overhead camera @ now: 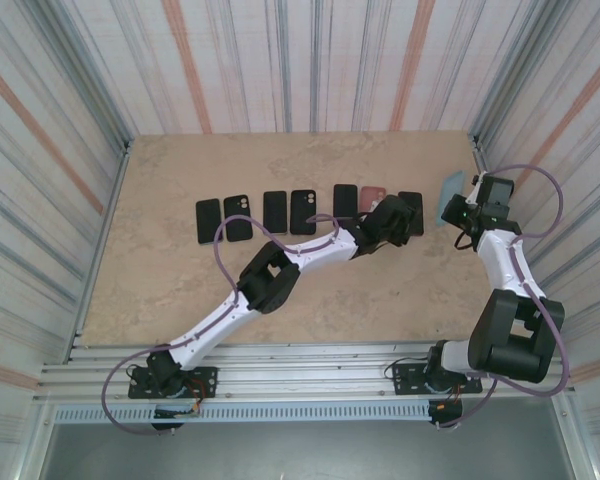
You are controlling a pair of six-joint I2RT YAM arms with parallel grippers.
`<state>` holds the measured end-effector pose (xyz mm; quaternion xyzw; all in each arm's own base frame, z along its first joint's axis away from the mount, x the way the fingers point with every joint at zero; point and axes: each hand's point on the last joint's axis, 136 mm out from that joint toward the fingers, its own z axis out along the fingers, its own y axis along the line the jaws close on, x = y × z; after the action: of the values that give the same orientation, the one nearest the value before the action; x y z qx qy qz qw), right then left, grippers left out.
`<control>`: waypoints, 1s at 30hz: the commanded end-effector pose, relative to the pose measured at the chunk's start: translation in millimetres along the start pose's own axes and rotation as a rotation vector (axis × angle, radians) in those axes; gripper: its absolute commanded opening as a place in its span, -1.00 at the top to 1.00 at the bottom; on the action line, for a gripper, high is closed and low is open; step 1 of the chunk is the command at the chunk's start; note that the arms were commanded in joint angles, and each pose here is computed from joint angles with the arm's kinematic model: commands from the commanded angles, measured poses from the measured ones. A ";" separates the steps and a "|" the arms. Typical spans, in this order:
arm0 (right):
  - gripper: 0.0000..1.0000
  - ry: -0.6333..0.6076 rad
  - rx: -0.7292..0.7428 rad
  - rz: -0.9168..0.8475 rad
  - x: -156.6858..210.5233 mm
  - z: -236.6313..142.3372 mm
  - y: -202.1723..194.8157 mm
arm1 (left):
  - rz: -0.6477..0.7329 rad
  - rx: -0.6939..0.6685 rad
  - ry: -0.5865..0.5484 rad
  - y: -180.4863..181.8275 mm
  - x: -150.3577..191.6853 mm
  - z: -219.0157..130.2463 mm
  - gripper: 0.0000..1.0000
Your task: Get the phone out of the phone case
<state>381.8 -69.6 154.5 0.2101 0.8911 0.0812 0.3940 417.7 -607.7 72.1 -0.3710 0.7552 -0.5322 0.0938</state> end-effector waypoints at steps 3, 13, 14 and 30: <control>0.86 0.055 -0.098 -0.051 0.4 10.7 4.9 | 0.136 0.138 0.052 -70.4 11.2 -36.8 -0.29; 0.85 0.174 -0.154 -0.074 14.3 43.5 -11.1 | 0.391 0.261 0.121 -124.6 1.0 -98.0 -0.45; 0.84 0.182 -0.159 -0.072 14.5 46.7 -11.8 | 0.413 0.272 0.127 -128.8 0.6 -104.6 -0.48; 0.80 0.280 -0.175 -0.006 22.9 93.5 -22.9 | 0.584 0.374 0.153 -158.0 -22.7 -183.4 -0.65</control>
<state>424.5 -80.9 66.6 0.1556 0.9290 0.1762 0.2857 413.0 -498.0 227.7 -0.1135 0.7537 -0.6099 0.2170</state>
